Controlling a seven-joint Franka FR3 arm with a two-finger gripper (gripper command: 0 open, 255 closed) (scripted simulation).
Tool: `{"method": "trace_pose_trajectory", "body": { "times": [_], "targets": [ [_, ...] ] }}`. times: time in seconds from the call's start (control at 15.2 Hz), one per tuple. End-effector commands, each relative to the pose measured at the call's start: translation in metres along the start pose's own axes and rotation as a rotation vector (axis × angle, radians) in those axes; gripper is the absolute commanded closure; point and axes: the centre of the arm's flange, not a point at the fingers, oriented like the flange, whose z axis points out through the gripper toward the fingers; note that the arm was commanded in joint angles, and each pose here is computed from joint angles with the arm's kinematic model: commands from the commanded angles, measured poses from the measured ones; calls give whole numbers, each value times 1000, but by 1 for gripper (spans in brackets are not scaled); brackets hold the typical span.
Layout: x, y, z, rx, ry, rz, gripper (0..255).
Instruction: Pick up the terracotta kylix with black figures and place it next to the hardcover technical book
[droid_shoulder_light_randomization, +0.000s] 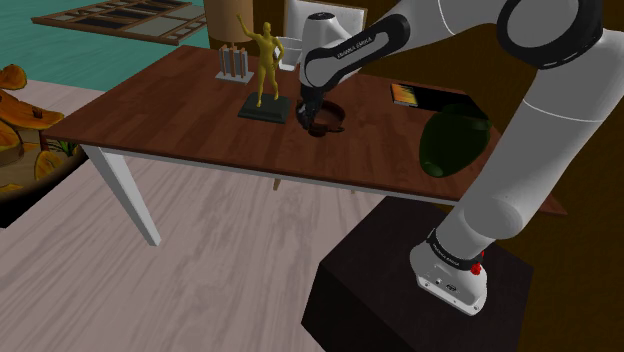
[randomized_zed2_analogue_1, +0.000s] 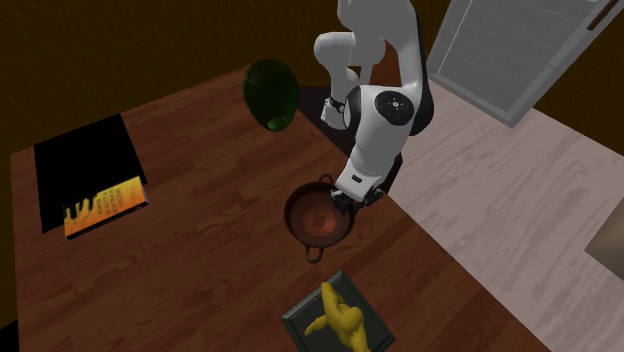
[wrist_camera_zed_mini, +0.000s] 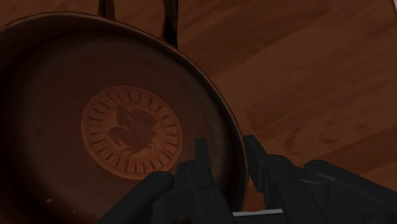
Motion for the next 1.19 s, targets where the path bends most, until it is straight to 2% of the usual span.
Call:
{"method": "trace_pose_trajectory", "body": {
  "times": [0.0, 0.4, 1.12],
  "targets": [
    [0, 0, 0, 0, 0, 0, 255],
    [0, 0, 0, 0, 0, 0, 255],
    [3, 7, -58, 0, 0, 0, 255]
  ]
}}
